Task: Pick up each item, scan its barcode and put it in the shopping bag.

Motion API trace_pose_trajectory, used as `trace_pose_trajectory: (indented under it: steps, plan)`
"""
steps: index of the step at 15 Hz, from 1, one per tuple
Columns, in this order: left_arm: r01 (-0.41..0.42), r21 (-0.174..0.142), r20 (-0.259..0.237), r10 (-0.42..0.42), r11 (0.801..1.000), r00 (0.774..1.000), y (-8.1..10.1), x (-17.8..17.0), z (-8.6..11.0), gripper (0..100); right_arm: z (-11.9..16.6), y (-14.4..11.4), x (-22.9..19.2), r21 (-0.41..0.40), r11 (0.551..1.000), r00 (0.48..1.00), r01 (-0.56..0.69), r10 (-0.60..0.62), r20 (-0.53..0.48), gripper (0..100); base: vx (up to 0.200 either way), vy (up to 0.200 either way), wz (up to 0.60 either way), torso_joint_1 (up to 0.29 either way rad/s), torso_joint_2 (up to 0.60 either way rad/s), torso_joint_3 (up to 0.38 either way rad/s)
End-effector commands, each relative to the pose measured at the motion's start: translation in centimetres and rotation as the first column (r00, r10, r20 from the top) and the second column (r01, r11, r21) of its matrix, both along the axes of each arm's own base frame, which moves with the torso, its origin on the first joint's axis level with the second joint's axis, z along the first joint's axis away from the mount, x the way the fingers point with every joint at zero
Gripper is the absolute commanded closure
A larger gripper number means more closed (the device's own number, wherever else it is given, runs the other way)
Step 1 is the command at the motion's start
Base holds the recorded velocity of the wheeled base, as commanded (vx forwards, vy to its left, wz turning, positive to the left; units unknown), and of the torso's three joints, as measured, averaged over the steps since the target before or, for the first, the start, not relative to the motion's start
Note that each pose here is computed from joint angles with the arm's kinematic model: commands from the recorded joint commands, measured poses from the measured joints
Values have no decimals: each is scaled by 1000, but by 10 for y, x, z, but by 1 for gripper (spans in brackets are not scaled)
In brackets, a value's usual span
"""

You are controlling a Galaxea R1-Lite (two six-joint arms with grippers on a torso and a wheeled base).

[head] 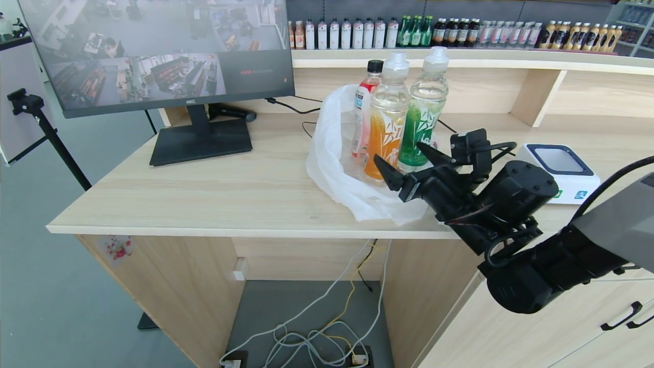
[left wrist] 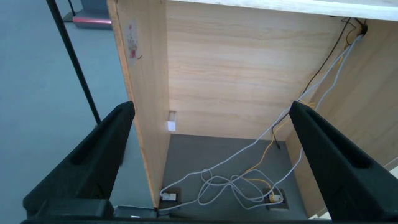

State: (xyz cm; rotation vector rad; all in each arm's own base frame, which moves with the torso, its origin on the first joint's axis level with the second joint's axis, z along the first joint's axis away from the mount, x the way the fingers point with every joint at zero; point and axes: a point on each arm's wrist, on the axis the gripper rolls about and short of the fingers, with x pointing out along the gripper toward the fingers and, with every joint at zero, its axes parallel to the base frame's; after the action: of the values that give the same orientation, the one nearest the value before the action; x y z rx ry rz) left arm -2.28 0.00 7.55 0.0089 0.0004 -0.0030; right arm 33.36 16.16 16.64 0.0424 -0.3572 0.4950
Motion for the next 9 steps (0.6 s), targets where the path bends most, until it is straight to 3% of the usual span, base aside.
trace_pose_trajectory:
  steps: [1, 6, 9]
  plan:
    - [-1, 0, 0, 1, 1000, 1000, 0, 0, 0, 0, 5, -16, -33, -10, 1000, 1000, -1, 1, -23, 0, 0, 0, 0, 0, 0, 0]
    - [0, 0, 0, 0, 1000, 1000, 0, 0, 0, 0, 24, -40, -84, 19, 1000, 1000, 20, -20, -24, 0, 0, 0, 0, 0, 0, 0]
    - [0, 0, 0, 0, 1000, 1000, 0, 0, 0, 0, 18, -55, -108, 13, 998, 996, 59, -58, -66, 0, 0, 0, 0, 0, 0, 0]
